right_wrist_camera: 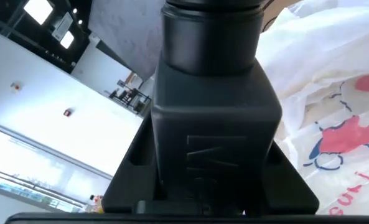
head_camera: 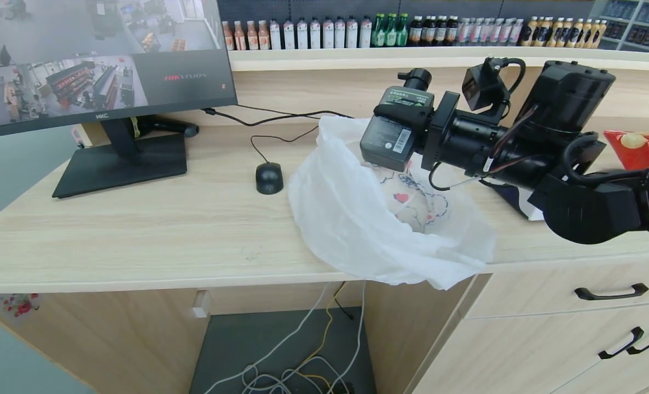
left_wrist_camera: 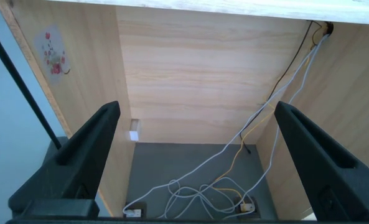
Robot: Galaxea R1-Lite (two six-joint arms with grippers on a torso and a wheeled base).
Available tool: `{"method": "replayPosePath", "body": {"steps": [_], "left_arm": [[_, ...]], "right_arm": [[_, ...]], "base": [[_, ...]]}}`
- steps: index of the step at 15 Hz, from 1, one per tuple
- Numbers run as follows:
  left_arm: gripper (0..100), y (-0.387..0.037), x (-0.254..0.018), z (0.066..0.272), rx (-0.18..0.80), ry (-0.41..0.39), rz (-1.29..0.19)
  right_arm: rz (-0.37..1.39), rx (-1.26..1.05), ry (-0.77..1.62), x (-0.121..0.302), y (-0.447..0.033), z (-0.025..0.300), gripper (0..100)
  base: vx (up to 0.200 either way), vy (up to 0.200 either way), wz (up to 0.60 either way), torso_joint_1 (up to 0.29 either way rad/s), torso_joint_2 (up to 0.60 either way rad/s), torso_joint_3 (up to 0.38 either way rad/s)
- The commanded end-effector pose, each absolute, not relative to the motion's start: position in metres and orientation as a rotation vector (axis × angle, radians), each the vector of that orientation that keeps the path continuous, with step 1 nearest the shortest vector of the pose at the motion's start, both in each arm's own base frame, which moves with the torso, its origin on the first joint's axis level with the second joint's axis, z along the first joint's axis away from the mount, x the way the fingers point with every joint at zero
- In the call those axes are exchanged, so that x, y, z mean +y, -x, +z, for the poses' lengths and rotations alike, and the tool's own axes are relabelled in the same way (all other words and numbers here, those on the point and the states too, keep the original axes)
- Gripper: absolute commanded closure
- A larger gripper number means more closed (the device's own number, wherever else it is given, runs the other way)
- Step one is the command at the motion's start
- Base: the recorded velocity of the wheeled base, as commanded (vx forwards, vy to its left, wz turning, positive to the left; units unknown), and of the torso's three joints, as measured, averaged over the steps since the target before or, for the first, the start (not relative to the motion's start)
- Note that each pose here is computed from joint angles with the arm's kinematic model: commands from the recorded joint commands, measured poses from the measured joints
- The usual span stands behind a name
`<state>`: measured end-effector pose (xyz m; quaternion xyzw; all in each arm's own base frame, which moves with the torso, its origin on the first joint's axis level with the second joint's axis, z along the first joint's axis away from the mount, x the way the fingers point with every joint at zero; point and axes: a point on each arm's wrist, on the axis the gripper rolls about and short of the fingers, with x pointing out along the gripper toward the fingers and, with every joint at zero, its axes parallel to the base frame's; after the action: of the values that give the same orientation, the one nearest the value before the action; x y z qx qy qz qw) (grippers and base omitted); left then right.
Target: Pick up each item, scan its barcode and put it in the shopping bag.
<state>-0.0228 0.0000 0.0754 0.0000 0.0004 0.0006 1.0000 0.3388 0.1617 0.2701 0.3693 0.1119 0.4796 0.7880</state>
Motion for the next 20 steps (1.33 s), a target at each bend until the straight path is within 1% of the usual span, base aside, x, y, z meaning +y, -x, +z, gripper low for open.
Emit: {"method": "replayPosePath", "body": {"steps": [1,9,14,20], "left_arm": [[0,0.023,0.000,0.075,0.002,0.000,0.002],[0,0.023,0.000,0.075,0.000,0.000,0.002],[0,0.023,0.000,0.075,0.002,0.000,0.000],[0,0.023,0.000,0.075,0.002,0.000,0.002]], "right_arm": [[1.043,0.264,-0.797,0.168,-0.338,0.266,100],[1.023,0.375,-0.805,0.182,-0.348,0.232,100],[1.040,0.416,-0.803,0.196,-0.347,0.222,100],[1.024,0.448,-0.802,0.200,-0.351,0.209,100]], "base": [[0.000,0.000,0.00,0.000,0.00,0.000],[0.000,0.000,0.00,0.000,0.00,0.000],[0.000,0.000,0.00,0.000,0.00,0.000],[0.000,0.000,0.00,0.000,0.00,0.000]]}}
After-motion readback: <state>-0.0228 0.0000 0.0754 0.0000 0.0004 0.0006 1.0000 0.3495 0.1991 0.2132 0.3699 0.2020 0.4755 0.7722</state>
